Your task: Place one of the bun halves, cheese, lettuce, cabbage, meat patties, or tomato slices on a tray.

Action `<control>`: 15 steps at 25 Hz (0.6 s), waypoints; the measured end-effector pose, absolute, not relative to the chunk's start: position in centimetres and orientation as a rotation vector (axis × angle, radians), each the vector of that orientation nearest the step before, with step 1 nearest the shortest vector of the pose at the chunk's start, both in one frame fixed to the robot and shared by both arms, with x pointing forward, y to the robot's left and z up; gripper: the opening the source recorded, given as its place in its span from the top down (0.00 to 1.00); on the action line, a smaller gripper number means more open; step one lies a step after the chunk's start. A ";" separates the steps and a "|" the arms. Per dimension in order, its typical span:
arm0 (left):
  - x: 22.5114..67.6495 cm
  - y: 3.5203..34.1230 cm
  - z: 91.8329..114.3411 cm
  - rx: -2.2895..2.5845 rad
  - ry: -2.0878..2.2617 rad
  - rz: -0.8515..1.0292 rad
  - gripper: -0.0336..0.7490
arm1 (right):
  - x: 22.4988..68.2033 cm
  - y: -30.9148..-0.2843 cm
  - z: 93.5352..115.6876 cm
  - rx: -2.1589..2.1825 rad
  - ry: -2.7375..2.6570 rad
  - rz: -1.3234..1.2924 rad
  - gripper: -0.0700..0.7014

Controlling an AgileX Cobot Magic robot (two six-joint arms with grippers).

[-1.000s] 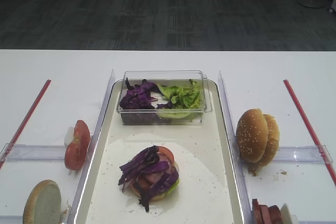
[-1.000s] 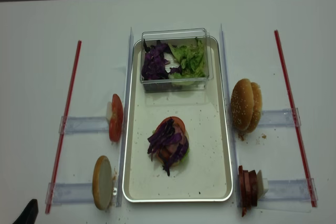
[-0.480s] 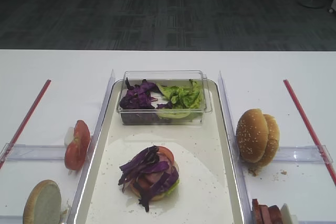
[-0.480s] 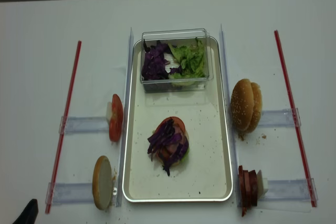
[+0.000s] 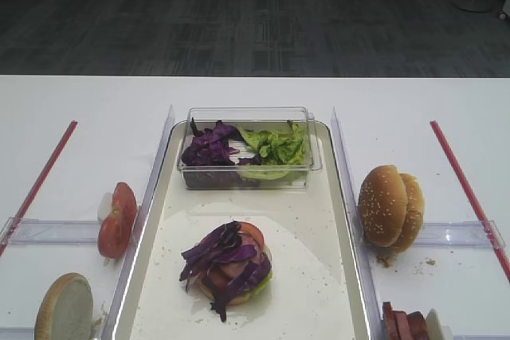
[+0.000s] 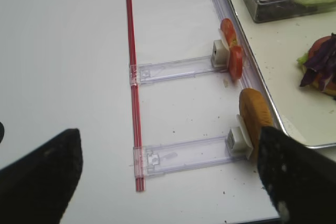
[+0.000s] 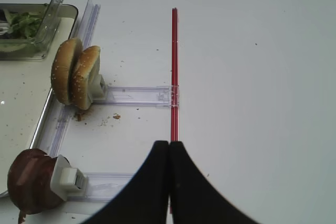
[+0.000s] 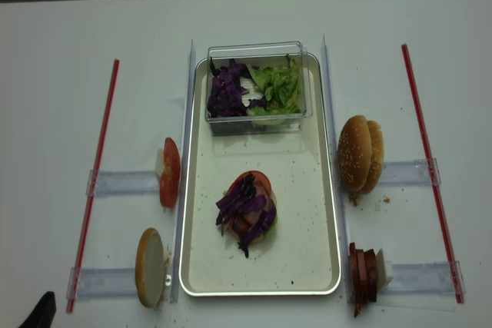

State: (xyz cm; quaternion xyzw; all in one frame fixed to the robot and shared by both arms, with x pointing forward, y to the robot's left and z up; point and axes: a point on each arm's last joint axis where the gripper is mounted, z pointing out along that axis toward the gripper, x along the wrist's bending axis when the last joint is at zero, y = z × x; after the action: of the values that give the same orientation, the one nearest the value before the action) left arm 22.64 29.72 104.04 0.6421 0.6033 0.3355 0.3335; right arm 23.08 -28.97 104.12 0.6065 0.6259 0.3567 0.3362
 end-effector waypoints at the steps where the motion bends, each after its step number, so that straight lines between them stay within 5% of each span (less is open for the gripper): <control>1: 22.6 29.7 104.0 1.677 1.575 0.876 0.17 | 23.1 -29.0 104.1 1.582 1.632 0.930 0.86; 15: 22.6 29.7 104.0 1.677 1.575 0.876 0.17 | 23.1 -29.0 104.1 1.582 1.632 0.930 0.86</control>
State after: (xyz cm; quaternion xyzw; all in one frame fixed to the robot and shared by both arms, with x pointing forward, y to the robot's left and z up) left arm 22.64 29.72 104.04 0.6421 0.6033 0.3355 0.3335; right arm 23.08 -28.97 104.12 0.6065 0.6259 0.3567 0.3362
